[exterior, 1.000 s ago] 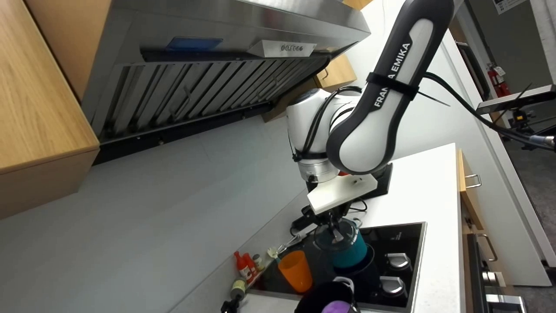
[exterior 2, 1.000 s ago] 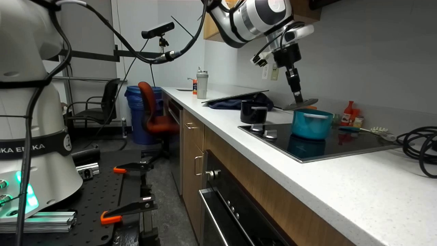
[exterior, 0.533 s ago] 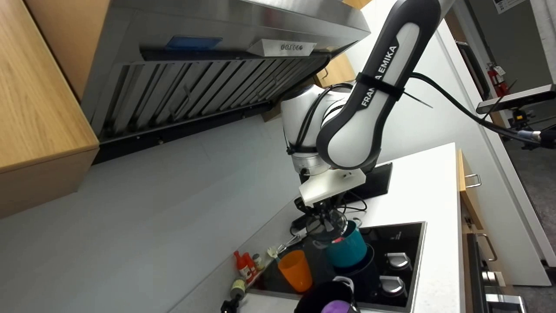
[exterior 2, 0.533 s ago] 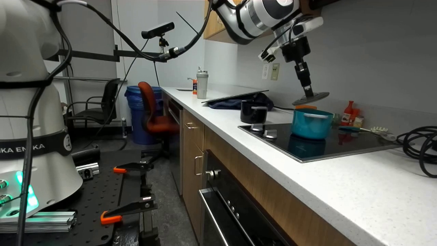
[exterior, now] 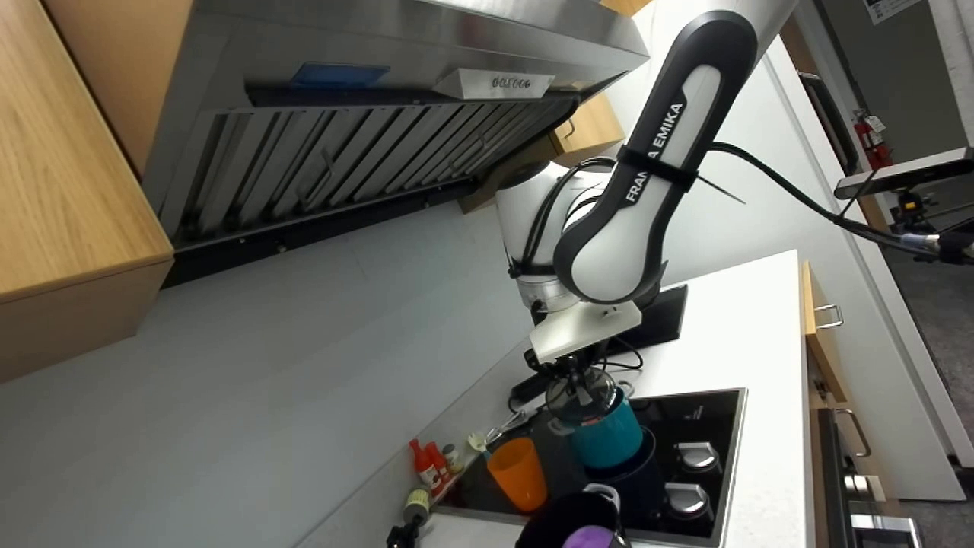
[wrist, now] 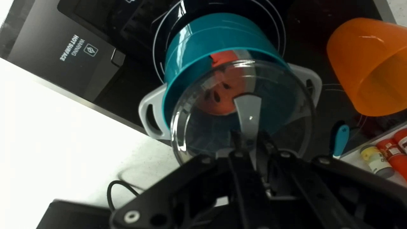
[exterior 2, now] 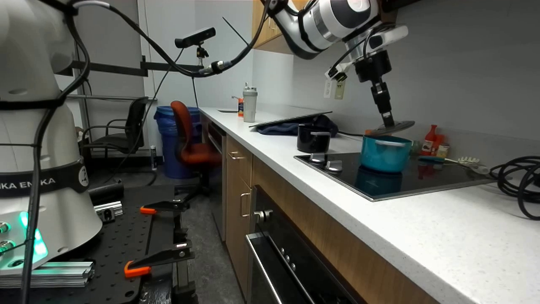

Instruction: Transfer the lid from the black pot to the blue pot

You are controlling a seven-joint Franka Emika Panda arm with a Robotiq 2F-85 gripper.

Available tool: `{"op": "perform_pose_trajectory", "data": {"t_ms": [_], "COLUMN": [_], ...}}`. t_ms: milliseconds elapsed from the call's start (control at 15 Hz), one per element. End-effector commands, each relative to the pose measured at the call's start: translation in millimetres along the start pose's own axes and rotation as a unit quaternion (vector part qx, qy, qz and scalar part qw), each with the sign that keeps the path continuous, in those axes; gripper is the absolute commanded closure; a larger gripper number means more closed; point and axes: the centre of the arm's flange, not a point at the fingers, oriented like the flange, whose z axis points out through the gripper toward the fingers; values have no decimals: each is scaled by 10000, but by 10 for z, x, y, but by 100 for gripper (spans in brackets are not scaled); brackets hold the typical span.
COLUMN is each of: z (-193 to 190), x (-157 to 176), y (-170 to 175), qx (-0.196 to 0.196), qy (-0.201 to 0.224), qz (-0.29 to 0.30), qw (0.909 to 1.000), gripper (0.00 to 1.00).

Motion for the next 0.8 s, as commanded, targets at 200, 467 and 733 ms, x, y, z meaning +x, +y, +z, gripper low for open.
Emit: {"op": "perform_pose_trajectory", "data": {"t_ms": [200,467,733], "z": [51,64,73], "x": [88,58,47], "y": [-95,-129,-146], "qx": [-191,-219,-247], "qy": [-105,-153,-236], "qz": [195,182,211], "qw": [9996,9995,9992], "gripper": [96,96,60]}}
